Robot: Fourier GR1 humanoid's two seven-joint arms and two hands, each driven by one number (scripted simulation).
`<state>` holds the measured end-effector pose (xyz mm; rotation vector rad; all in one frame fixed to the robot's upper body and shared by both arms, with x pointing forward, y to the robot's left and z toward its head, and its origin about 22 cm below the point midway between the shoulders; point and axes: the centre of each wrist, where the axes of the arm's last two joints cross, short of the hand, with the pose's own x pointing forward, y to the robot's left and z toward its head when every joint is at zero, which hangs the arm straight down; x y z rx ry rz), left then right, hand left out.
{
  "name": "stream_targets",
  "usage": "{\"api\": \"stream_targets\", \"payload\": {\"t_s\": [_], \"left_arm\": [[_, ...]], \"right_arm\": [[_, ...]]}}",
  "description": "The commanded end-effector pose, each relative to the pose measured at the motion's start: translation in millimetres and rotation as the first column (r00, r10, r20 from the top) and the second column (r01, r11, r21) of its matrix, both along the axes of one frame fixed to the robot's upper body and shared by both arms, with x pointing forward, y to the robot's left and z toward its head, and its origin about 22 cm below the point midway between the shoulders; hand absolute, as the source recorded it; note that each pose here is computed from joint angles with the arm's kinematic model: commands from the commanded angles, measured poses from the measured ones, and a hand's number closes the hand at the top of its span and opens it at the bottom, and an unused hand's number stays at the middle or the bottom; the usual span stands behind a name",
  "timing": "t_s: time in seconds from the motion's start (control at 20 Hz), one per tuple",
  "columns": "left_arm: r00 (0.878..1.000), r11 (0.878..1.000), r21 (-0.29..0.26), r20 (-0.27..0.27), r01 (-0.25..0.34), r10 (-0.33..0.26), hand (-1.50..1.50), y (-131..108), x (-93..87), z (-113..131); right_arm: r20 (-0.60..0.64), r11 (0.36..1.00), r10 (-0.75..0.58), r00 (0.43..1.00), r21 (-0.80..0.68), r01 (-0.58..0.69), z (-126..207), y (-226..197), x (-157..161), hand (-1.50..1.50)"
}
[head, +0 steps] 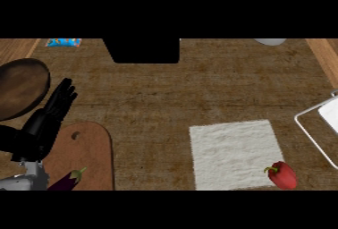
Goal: Pick the squash from the placemat and place it in the tiered shelf
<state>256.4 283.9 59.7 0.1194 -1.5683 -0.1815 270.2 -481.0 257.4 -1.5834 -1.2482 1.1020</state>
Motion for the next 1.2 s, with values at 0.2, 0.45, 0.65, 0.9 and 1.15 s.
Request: {"api": "stream_targets", "payload": {"t_s": [0.2,0.45,0.65,0.9,1.15], "left_arm": [[1.0,1.0,0.002,-0.009,-0.007,0.007,0.0,0.6,6.1,2.3],[1.0,1.0,-0.001,-0.007,-0.01,0.01,0.0,-8.7,0.1,7.7],[0.999,0.999,0.002,-0.012,-0.034,0.034,0.0,6.8,-5.1,1.8],[1.0,1.0,0.0,-0.005,-0.029,0.029,0.0,3.2,-6.8,0.5],[1.0,1.0,0.008,-0.017,-0.024,0.024,0.0,4.7,-9.0,4.2]], "right_arm": [[0.227,0.935,0.035,0.973,0.337,-0.112,51.1,1.6,0.9,-1.5],[0.326,0.845,-0.041,0.945,0.516,-0.142,90.2,4.0,-12.4,-1.5],[0.344,0.668,-0.169,0.924,0.729,-0.149,100.6,-38.5,-39.4,-1.5],[0.263,0.491,-0.256,0.93,0.864,-0.109,141.7,-78.5,-87.7,-1.5],[0.247,0.394,-0.248,0.937,0.909,-0.135,144.8,-130.7,-142.0,-1.5]]}}
